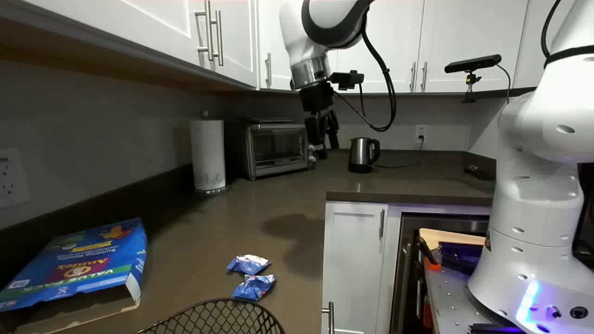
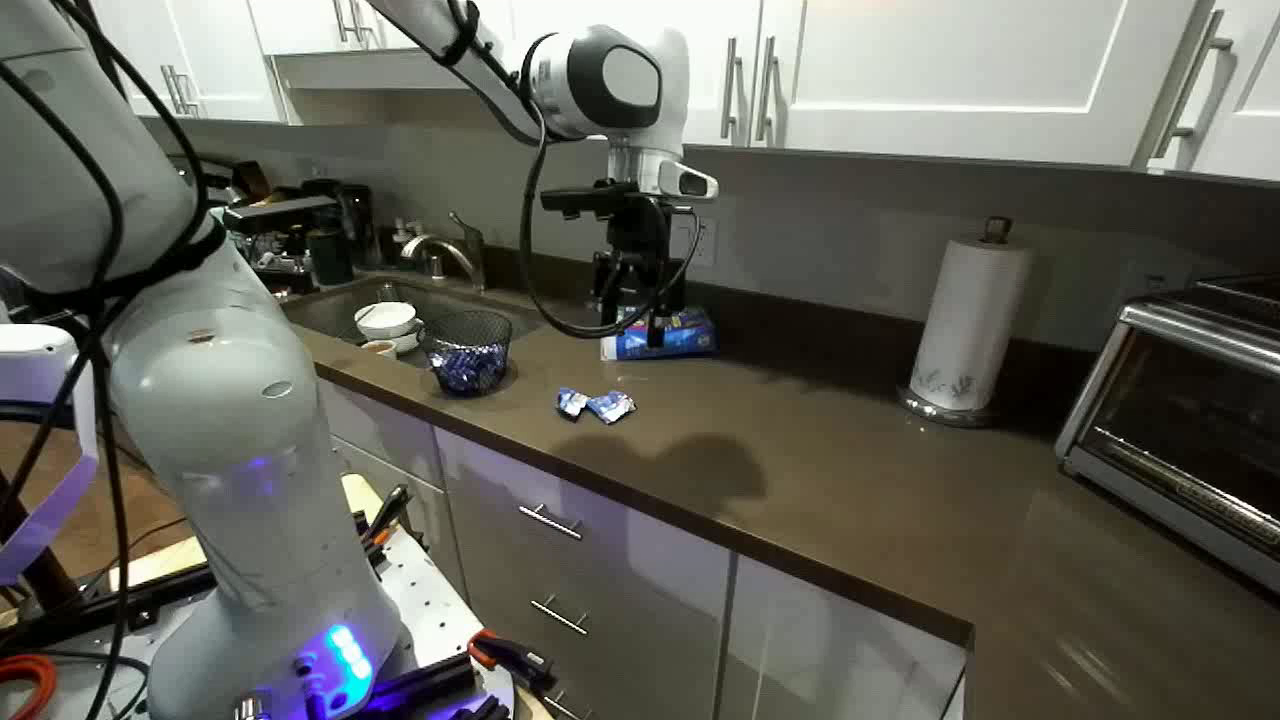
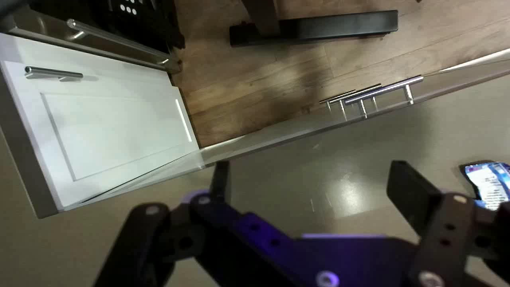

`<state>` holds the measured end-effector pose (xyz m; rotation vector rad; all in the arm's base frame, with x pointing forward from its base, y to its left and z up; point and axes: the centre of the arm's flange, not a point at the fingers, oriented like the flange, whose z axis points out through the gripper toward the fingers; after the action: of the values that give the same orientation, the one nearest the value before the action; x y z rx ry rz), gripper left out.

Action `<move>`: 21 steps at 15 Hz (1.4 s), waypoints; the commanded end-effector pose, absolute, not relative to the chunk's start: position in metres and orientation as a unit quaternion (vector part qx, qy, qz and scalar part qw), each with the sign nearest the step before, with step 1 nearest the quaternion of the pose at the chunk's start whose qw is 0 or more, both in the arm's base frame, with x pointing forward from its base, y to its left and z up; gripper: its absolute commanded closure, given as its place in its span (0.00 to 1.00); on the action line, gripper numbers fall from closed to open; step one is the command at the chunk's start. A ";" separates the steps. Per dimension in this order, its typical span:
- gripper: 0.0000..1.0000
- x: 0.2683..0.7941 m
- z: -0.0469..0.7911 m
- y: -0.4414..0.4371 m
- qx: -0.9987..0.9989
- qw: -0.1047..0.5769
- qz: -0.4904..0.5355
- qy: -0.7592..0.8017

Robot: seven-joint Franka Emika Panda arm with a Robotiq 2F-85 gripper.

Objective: Pick up two blue packs from the black wire basket and put them on the countertop.

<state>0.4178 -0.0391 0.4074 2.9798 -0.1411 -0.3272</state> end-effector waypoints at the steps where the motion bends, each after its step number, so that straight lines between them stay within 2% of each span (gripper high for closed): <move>1: 0.00 0.418 0.407 -0.039 0.990 0.070 -0.109 -0.047; 10: 0.00 0.417 0.404 -0.031 0.991 0.072 -0.108 -0.038; 16: 0.00 0.386 0.380 0.094 0.981 0.121 -0.101 0.110; 21: 0.00 0.374 0.369 0.185 0.961 0.140 -0.037 0.234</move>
<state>0.3748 0.1543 0.3713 2.8128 0.5518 -0.2307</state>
